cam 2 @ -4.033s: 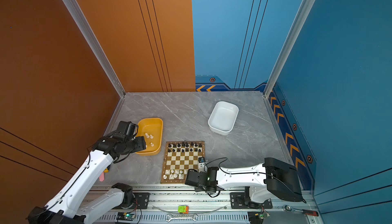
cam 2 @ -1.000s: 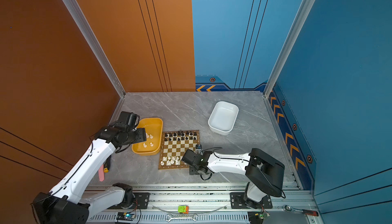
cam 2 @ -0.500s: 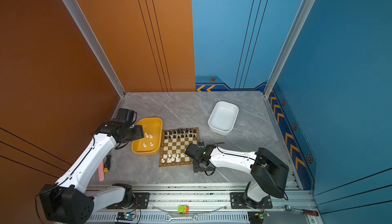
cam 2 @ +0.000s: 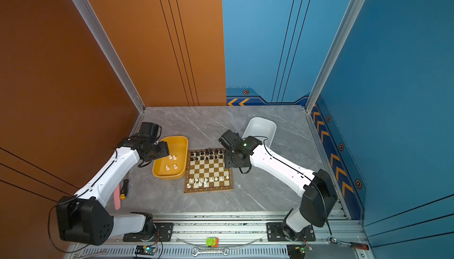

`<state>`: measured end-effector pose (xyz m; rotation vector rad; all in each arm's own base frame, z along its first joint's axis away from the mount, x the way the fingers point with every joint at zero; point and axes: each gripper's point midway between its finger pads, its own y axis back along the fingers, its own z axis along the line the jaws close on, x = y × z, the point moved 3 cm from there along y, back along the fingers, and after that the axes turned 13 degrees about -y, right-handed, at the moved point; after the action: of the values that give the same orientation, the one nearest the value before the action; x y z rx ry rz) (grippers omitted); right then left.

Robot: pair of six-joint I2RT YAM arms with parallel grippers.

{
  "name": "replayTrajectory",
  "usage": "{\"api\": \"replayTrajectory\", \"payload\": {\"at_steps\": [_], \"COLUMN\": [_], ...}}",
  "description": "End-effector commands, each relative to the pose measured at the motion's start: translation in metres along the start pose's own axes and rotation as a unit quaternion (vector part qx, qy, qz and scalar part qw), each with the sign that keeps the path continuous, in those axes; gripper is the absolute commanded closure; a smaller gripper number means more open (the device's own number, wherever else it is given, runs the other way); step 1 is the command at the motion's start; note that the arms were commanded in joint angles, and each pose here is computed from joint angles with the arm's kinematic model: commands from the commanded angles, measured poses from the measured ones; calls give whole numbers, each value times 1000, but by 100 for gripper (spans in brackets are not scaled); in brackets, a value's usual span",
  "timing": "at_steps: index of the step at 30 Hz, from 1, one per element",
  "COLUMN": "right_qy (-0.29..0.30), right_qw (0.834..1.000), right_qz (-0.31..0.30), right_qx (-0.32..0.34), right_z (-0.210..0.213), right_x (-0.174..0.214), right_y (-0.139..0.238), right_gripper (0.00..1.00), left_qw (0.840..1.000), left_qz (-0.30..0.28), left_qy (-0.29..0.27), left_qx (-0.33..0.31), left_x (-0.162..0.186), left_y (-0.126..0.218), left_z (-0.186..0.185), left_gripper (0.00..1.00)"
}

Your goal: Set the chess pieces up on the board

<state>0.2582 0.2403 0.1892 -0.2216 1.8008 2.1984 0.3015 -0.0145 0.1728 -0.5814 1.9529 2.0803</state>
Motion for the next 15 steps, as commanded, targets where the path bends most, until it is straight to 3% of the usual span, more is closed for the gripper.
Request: {"api": "replayTrajectory", "payload": {"at_steps": [1,6,13,15], "right_qy": [42,37,56,51], "right_qw": [999,998,997,997], "right_qz": [33,43,45,49], "right_qx": [-3,-40,-38,-40], "right_z": [5,19,9,7], "right_x": [-12,-50,-67,-68], "right_y": [-4,-10,-11,-12], "right_gripper": [36,33,29,13], "left_qw": [1000,999,998,997], "left_qz": [13,31,50,62], "left_qy": [12,33,30,28], "left_qx": [-7,-20,-25,-27], "left_x": [-3,-12,-30,-31], "left_y": [-11,-26,-45,-50], "left_z": [-3,-4,-10,-9], "left_gripper": [36,39,47,50]}}
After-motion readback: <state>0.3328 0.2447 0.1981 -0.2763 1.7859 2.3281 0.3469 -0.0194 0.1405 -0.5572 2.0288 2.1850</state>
